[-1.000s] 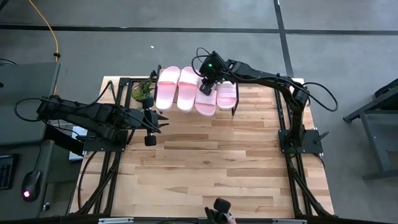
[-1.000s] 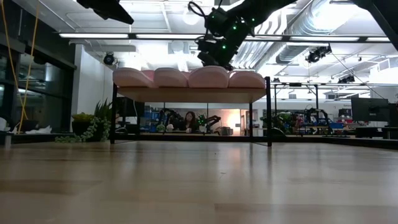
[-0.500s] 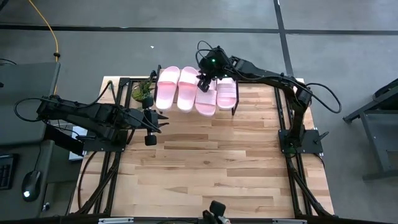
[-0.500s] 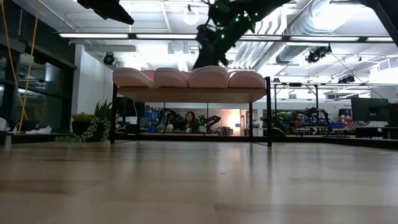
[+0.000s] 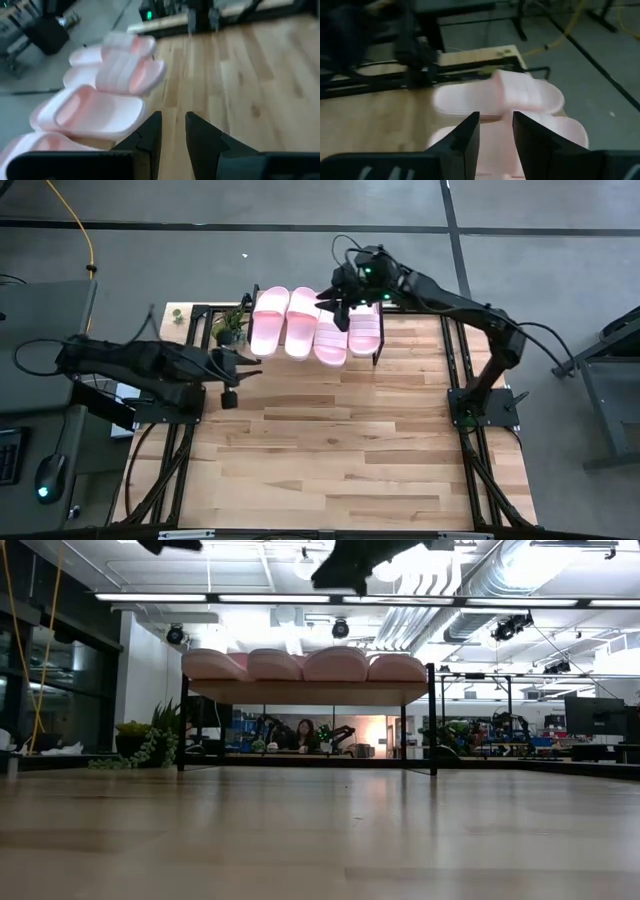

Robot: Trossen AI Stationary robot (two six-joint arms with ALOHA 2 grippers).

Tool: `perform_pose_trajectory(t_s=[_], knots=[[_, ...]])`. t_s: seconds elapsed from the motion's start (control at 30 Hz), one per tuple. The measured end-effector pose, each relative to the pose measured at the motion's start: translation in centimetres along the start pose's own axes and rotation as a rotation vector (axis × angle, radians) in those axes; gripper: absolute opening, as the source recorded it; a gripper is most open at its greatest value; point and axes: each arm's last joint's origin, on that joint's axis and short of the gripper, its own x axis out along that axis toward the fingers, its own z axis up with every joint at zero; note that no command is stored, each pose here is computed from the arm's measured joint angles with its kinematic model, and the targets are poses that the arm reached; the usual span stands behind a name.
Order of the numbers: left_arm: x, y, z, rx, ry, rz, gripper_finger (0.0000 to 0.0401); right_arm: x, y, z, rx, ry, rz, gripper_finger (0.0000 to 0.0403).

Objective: Pick and place slides into the shelf
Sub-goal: Return to Home Position

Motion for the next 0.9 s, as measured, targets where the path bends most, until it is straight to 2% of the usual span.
perform_pose_trajectory(t_s=[0.17, 0.3, 0.6, 0.7, 0.9], knots=[[-2.6, 1.0, 0.2, -0.051, -0.132, -0.06, 0.0073, -2.4, 1.9, 1.2, -0.05, -0.047, 0.08, 0.0089], [-3.9, 1.4, 0.1, -0.067, -0.187, -0.092, 0.0073, -3.8, 3.1, 1.8, -0.076, -0.071, 0.147, 0.008], [-5.3, 2.1, -0.4, -0.087, -0.215, -0.049, 0.0073, -5.8, 4.5, 1.6, -0.072, -0.015, 0.21, 0.0078], [-5.6, 2.2, -0.4, -0.113, -0.232, -0.062, 0.0073, -6.2, 4.8, 1.4, -0.062, -0.001, 0.294, 0.0078], [-5.5, 2.1, -0.4, -0.149, -0.233, -0.093, 0.0073, -7.0, 5.6, 1.6, -0.077, -0.043, 0.531, 0.0078]])
